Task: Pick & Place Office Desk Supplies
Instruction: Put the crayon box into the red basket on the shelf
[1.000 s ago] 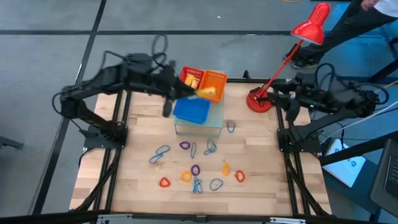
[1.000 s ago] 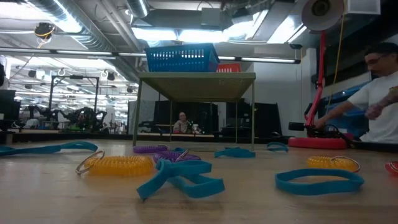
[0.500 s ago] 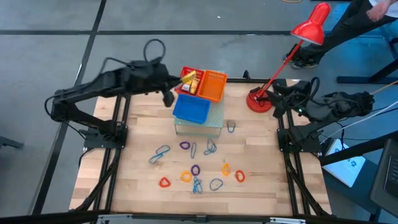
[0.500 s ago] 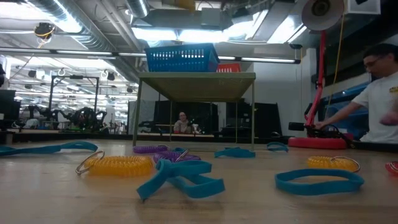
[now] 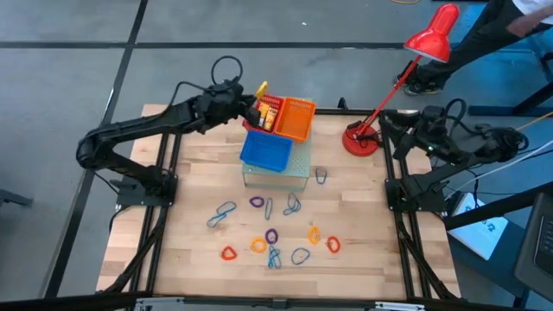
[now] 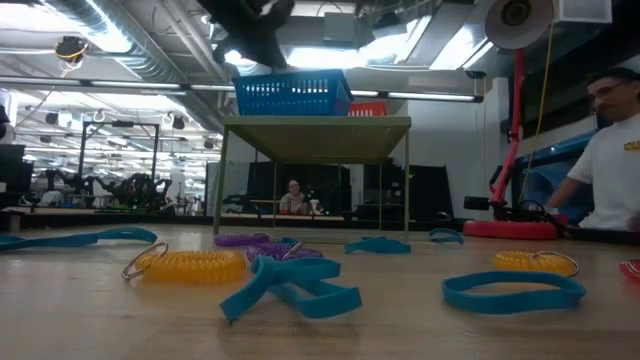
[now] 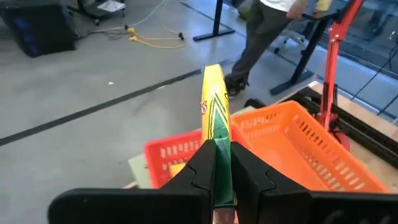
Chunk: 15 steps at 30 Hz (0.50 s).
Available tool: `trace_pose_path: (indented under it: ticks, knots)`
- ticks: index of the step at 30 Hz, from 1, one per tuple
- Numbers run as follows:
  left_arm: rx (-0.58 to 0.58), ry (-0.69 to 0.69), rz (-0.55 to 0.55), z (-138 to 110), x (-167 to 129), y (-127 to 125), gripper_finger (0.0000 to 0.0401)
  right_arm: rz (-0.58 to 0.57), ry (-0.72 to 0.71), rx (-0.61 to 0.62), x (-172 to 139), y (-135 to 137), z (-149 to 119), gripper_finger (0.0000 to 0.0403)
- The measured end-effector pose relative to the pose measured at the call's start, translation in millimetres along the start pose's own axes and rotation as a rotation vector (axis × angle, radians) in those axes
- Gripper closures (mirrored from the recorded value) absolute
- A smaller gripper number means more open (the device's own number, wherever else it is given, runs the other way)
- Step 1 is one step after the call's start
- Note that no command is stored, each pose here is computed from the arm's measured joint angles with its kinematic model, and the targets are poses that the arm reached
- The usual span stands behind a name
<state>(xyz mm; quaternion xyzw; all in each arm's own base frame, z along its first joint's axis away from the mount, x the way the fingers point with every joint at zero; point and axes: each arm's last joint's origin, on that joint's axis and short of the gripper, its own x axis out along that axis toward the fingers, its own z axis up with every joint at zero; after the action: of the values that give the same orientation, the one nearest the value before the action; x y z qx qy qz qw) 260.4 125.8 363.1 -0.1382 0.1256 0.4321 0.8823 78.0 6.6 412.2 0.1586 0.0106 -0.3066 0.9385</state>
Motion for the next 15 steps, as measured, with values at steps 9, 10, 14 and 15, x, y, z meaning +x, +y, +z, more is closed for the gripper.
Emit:
trace_pose_path:
  ticks: [9,10,14,15]
  knots:
    - [0.001,0.078,0.0,-22.2,37.5,-12.1,0.0372,0.029,-0.063,-0.036,-0.6,4.1,9.9,0.0172]
    - [0.003,0.081,0.005,-23.2,38.9,-12.1,0.0372,0.03,-0.064,-0.034,-0.8,4.0,10.1,0.0172]
    - [0.0,0.09,0.021,-23.9,41.8,-8.8,0.0371,0.031,-0.071,-0.026,-0.9,4.3,11.1,0.0172]
    - [-0.005,0.09,0.022,-23.6,41.7,-8.2,0.0368,0.032,-0.074,-0.021,-0.9,4.5,11.6,0.0172]
